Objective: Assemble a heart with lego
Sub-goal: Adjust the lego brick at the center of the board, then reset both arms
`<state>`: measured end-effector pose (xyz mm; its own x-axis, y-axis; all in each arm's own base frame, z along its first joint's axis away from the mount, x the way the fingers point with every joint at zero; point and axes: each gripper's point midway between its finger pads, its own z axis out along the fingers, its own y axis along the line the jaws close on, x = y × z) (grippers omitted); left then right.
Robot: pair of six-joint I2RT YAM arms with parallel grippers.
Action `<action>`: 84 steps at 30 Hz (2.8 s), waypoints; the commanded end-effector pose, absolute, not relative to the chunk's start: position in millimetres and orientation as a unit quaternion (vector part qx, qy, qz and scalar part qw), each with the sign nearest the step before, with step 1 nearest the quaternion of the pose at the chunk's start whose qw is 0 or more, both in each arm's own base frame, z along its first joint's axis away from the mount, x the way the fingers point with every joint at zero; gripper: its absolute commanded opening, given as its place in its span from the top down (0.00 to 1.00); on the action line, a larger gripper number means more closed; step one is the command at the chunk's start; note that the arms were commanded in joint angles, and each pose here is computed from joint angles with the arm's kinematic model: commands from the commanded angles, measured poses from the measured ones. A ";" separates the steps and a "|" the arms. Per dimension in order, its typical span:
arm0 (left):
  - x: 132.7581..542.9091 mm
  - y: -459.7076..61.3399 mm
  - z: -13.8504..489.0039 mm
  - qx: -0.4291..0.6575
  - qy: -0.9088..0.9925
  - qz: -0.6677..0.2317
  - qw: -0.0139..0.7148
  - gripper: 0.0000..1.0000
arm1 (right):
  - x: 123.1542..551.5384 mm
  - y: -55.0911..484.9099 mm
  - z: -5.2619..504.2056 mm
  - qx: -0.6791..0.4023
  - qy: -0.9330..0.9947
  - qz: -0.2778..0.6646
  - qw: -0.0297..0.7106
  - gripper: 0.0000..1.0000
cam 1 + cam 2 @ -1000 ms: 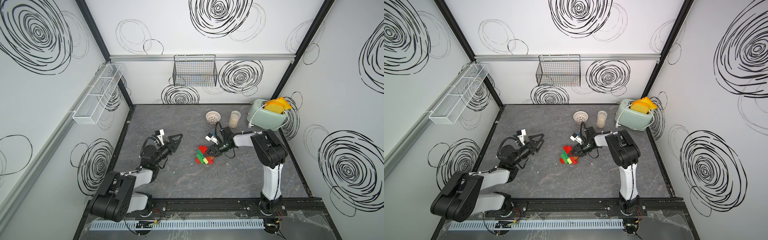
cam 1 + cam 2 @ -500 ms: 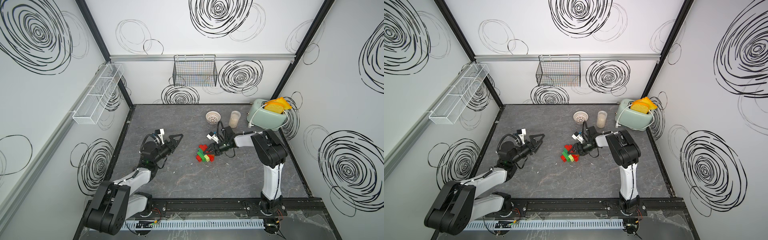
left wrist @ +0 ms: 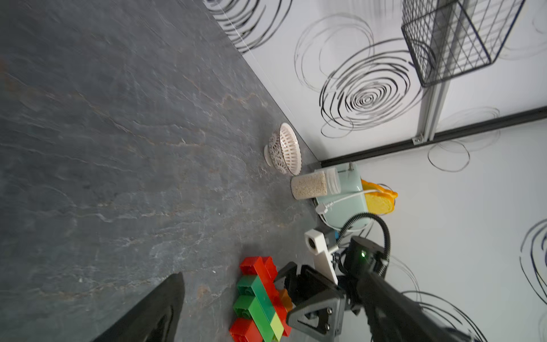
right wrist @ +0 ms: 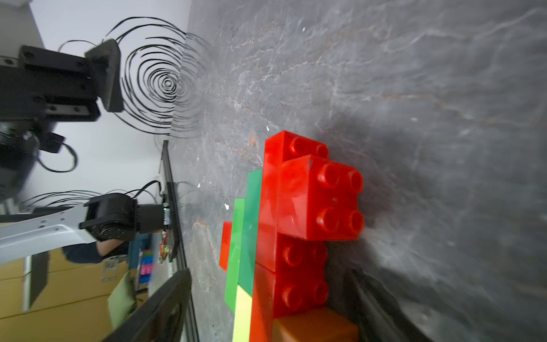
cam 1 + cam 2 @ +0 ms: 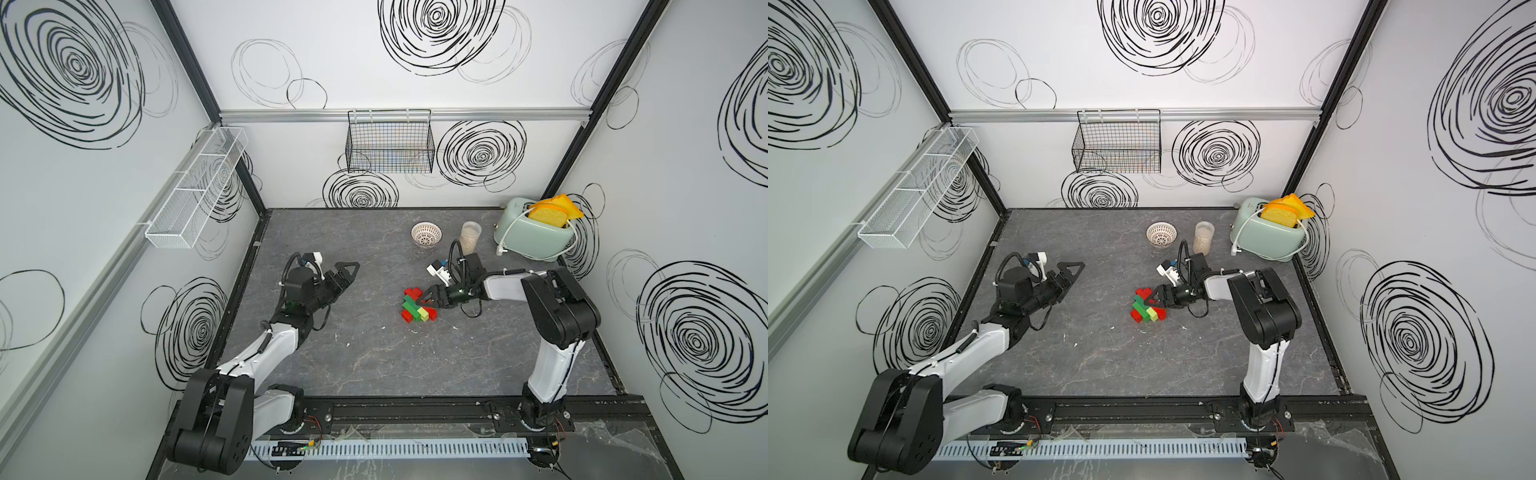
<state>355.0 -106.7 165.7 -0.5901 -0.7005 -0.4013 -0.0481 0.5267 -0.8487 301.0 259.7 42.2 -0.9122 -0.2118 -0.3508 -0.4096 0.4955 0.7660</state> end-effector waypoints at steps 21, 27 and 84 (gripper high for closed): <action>365.2 37.4 157.3 -0.166 0.787 0.081 0.589 0.03 | 311.6 109.5 76.2 -0.017 0.928 0.178 0.328 0.01; 366.4 40.9 137.0 -0.173 0.772 0.050 0.610 0.03 | 349.6 35.2 87.6 0.098 0.905 0.072 0.408 0.01; 368.2 1.0 147.5 -0.033 0.726 0.029 0.687 0.03 | 370.7 -6.1 123.6 0.016 0.753 -0.009 0.658 0.01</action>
